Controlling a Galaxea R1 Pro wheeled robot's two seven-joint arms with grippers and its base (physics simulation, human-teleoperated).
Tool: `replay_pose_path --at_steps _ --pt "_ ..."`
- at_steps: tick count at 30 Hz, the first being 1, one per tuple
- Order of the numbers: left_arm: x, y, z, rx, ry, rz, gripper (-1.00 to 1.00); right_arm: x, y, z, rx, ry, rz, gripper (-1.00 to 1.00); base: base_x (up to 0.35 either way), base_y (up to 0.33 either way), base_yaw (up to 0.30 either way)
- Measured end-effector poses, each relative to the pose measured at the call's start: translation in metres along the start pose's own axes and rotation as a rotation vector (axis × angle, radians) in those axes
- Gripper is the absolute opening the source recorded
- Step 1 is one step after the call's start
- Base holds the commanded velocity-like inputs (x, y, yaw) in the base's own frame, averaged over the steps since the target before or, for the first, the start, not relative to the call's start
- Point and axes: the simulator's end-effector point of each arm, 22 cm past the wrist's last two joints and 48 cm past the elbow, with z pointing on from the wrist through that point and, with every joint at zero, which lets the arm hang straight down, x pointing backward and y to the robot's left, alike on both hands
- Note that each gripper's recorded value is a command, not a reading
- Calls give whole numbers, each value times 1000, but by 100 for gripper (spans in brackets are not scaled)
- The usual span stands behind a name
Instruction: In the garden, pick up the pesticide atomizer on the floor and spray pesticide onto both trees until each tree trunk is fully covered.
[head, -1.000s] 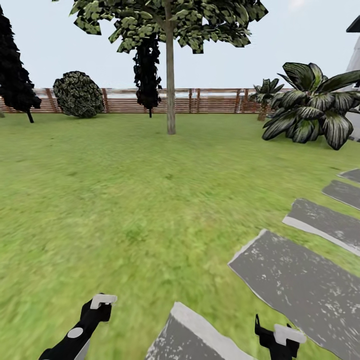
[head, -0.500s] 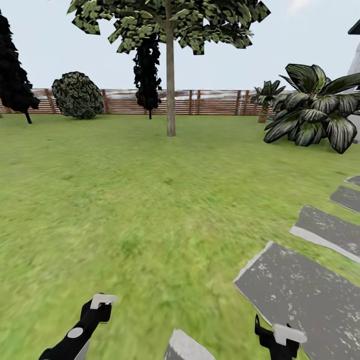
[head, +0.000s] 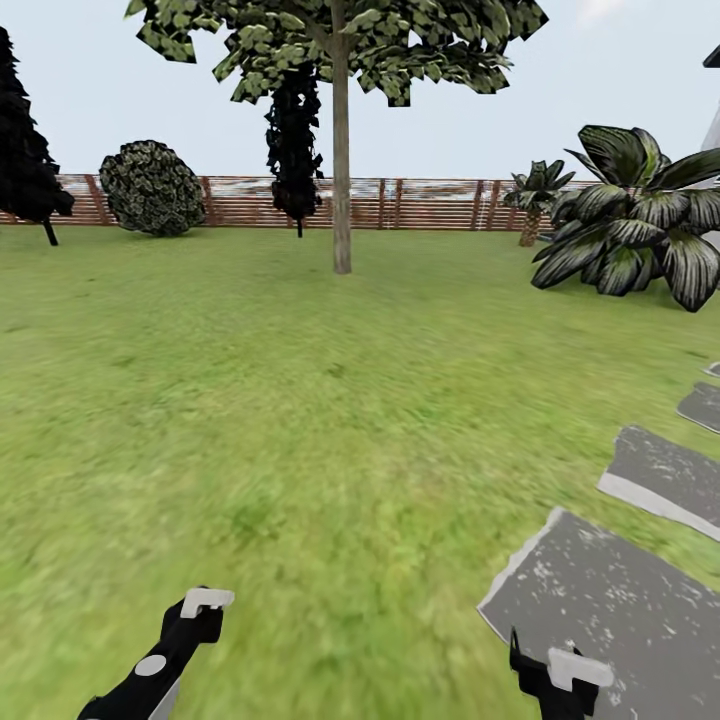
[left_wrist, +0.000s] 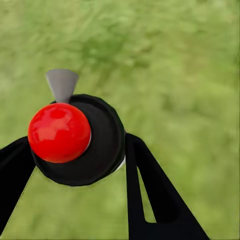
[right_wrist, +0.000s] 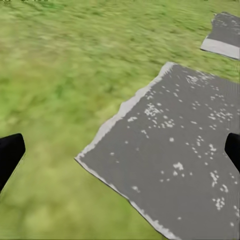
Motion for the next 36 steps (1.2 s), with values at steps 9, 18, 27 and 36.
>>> replay_pose_path --at_steps 9,18,27,36 --pt "0 0 0 0 0 0 -100 0 0 0 0 0 0 100 340 0 0" --pt "0 0 0 0 0 0 -100 0 0 0 1 -1 0 100 340 0 0" --pt "0 0 0 0 0 0 -100 0 0 0 2 0 0 100 340 0 0" --pt "0 0 0 0 0 0 -100 0 0 0 2 -1 0 100 340 0 0"
